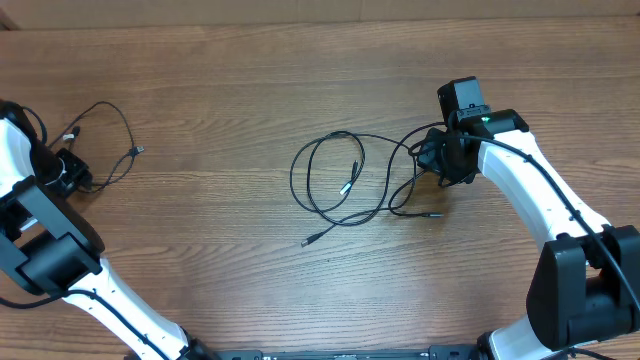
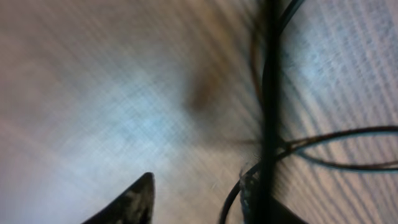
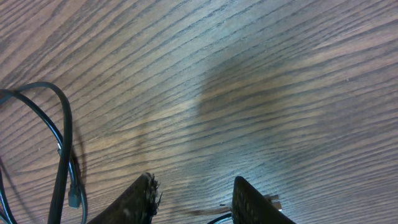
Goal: Untangle cables
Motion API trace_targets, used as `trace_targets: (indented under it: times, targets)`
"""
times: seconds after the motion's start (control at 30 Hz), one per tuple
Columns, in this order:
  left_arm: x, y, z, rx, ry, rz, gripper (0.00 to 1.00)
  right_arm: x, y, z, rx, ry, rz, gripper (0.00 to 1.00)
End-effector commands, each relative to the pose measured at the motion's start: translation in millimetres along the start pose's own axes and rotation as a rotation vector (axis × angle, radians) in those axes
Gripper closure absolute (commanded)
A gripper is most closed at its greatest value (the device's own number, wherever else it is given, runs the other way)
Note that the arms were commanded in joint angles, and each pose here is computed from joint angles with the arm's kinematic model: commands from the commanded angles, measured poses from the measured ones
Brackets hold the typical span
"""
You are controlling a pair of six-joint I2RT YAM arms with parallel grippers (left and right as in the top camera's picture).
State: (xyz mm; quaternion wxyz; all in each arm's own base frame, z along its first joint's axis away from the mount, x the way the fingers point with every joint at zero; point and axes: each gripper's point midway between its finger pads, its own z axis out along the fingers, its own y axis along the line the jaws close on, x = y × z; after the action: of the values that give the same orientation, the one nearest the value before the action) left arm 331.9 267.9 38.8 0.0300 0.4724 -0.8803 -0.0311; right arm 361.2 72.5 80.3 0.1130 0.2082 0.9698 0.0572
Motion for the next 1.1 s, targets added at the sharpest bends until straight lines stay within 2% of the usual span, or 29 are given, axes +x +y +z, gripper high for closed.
trace_targets:
  times: [0.0,0.13,0.27,0.3,0.4,0.53,0.63,0.7,0.8,0.83,0.97,1.07]
  targets:
    - [-19,11,-28,-0.03,-0.075,-0.134,0.45,-3,4,-6,-0.018,-0.015,-0.006,0.61]
    - [-29,-8,-62,0.082,-0.111,-0.107,0.39,-4,4,-6,-0.018,-0.016,-0.006,0.6]
    - [-34,-31,-94,0.219,-0.138,-0.055,0.38,-4,4,-6,-0.018,-0.016,-0.006,0.6]
    - [-34,-49,-110,0.311,-0.152,-0.013,0.38,-4,4,-6,-0.019,-0.017,-0.006,0.6]
    - [-26,-82,-132,0.457,-0.155,0.079,0.37,-4,4,-6,-0.02,-0.019,-0.005,0.6]
    - [5,-140,-152,0.622,-0.123,0.284,0.37,-3,12,-6,-0.062,-0.009,-0.031,0.62]
    - [32,-175,-155,0.635,-0.119,0.437,0.35,9,47,-12,-0.263,0.05,-0.222,0.6]
    - [53,-198,-156,0.635,-0.116,0.543,0.31,26,75,-24,-0.458,0.1,-0.389,0.52]
    - [89,-233,-158,0.636,-0.114,0.699,0.25,39,92,-37,-0.601,0.131,-0.491,0.44]
    - [106,-247,-158,0.624,-0.115,0.755,0.22,37,90,-35,-0.585,0.125,-0.49,0.4]
    - [147,-278,-153,0.545,-0.133,0.877,0.18,22,67,-20,-0.409,0.073,-0.438,0.39]
    - [184,-301,-150,0.51,-0.137,0.976,0.13,9,42,-11,-0.242,0.037,-0.316,0.37]
